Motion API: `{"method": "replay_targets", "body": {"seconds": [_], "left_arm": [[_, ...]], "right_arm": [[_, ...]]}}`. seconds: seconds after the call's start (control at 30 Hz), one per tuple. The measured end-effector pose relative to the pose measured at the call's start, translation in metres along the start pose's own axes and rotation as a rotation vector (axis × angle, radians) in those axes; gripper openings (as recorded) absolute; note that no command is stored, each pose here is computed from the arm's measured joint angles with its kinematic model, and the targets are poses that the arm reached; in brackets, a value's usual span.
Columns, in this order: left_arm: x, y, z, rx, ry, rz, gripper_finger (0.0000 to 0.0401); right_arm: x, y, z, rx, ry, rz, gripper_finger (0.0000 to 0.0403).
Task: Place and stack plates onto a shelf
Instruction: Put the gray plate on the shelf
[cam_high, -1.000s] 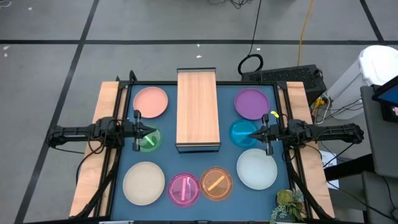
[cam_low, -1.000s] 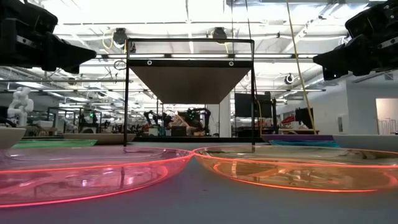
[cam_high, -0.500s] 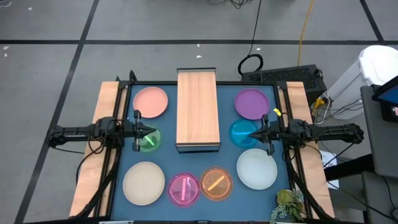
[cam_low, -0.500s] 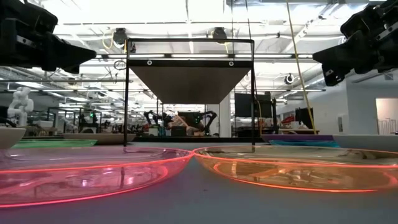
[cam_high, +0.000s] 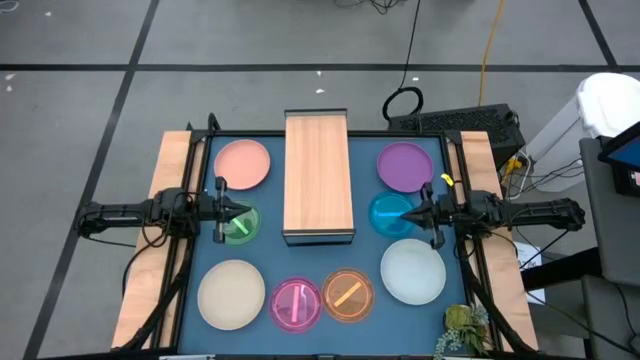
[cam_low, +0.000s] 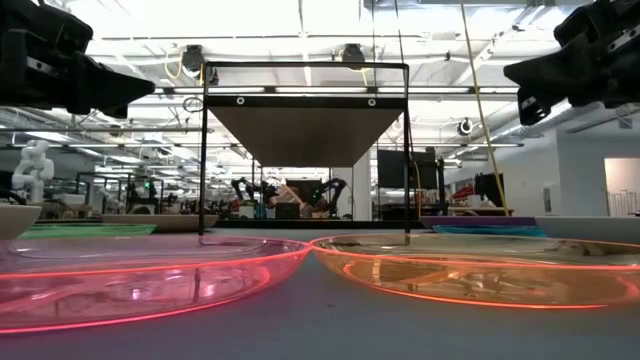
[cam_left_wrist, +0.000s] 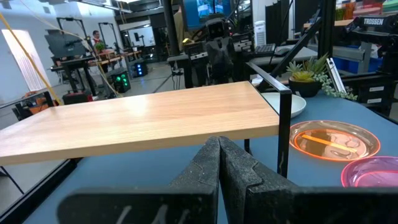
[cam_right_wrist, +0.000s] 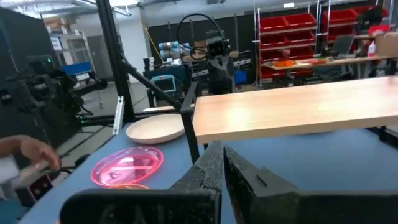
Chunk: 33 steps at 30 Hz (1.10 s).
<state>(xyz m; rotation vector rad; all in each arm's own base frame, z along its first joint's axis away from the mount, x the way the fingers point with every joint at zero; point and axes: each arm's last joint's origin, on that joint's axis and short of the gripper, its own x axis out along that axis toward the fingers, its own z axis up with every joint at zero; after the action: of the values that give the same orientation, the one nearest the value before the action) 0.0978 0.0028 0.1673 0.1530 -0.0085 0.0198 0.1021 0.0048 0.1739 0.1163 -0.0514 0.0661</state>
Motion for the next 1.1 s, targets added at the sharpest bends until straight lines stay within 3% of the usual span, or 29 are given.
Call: {"method": "replay_targets", "body": {"seconds": [0.27,0.43,0.6,0.87,1.1], "left_arm": [[0.0,0.0,0.0,0.0,-0.004,0.003,0.0004],[0.0,0.0,0.0,0.0,-0.005,0.003,0.0004],[0.0,0.0,0.001,0.0,-0.005,0.003,0.0004],[0.0,0.001,0.004,0.023,-0.041,0.009,0.0004],[0.0,0.001,0.004,0.038,-0.048,0.01,0.0004]], "right_arm": [[0.0,-0.004,0.0,0.01,-0.007,-0.149,0.0],[0.003,-0.006,-0.01,0.022,0.118,-0.169,0.0],[0.01,-0.001,0.034,0.032,0.069,-0.163,0.0],[0.027,0.005,0.089,0.015,0.219,-0.178,0.0],[0.035,0.011,0.136,0.009,0.235,-0.18,0.0]]}}
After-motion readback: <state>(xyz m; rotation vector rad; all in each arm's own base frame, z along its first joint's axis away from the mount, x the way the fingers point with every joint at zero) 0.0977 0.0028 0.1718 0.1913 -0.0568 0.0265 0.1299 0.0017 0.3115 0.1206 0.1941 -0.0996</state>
